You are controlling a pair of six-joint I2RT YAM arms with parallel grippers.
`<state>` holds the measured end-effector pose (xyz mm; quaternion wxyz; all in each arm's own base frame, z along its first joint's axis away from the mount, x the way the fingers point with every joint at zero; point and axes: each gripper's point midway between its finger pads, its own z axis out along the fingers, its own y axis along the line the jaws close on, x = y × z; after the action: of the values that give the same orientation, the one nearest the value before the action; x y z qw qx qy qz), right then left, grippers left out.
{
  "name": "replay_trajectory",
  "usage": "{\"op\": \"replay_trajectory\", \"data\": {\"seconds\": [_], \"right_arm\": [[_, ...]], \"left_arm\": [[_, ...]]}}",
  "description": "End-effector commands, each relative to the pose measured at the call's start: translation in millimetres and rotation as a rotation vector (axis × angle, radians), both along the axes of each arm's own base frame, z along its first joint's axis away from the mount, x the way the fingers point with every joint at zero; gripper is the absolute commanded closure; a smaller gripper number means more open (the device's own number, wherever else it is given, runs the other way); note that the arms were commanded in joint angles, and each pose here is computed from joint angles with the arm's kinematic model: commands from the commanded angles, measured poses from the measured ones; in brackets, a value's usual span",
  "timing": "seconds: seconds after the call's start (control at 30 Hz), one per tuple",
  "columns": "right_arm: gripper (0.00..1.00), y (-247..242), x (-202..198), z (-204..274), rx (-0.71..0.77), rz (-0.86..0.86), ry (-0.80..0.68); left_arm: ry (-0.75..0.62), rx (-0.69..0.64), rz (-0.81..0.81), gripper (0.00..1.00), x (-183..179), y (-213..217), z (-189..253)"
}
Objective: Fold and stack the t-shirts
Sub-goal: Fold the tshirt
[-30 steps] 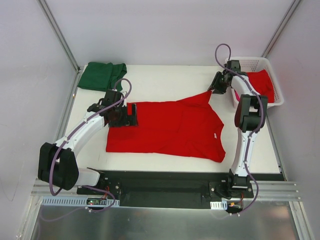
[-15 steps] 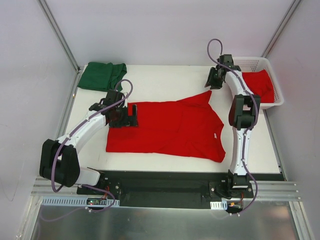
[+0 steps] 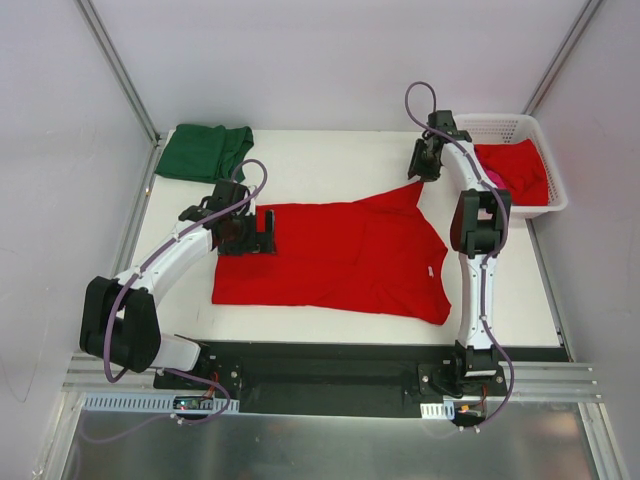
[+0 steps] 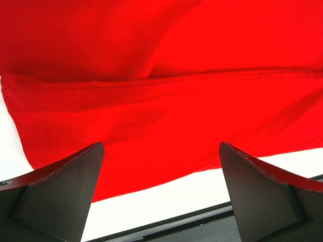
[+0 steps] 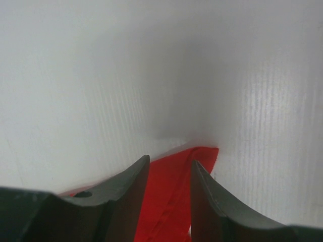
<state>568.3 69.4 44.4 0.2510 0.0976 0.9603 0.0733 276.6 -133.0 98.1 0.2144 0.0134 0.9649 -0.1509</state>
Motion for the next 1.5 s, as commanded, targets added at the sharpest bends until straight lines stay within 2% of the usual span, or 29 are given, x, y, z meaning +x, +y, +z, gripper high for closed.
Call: {"op": "replay_trajectory", "data": {"seconds": [0.0, 0.4, 0.57, 1.17, 1.27, 1.47], "right_arm": [[0.59, -15.8, 3.4, 20.7, -0.069, -0.051, -0.034], [0.6, -16.7, -0.5, 14.6, -0.069, -0.066, -0.008], [0.67, -14.4, -2.3, 11.6, -0.061, -0.065, 0.005], [0.67, -7.8, -10.3, 1.4, -0.053, -0.047, 0.057], [0.73, -8.1, -10.7, -0.7, -0.051, -0.047, 0.063], [0.93, -8.7, -9.9, -0.4, -0.045, -0.047, 0.062]], "left_arm": [[-0.023, 0.002, -0.019, 0.01, 2.9, -3.6, 5.4], [-0.024, 0.004, -0.016, 0.01, 2.0, -2.8, 5.1], [-0.03, 0.004, -0.016, 0.01, 2.1, -2.5, 6.8], [-0.042, 0.003, -0.011, 0.01, 0.3, -1.2, 10.0], [-0.042, 0.0, -0.013, 0.01, 0.9, -1.9, 10.3], [-0.041, 0.0, -0.011, 0.01, 0.5, -1.9, 10.2]]}}
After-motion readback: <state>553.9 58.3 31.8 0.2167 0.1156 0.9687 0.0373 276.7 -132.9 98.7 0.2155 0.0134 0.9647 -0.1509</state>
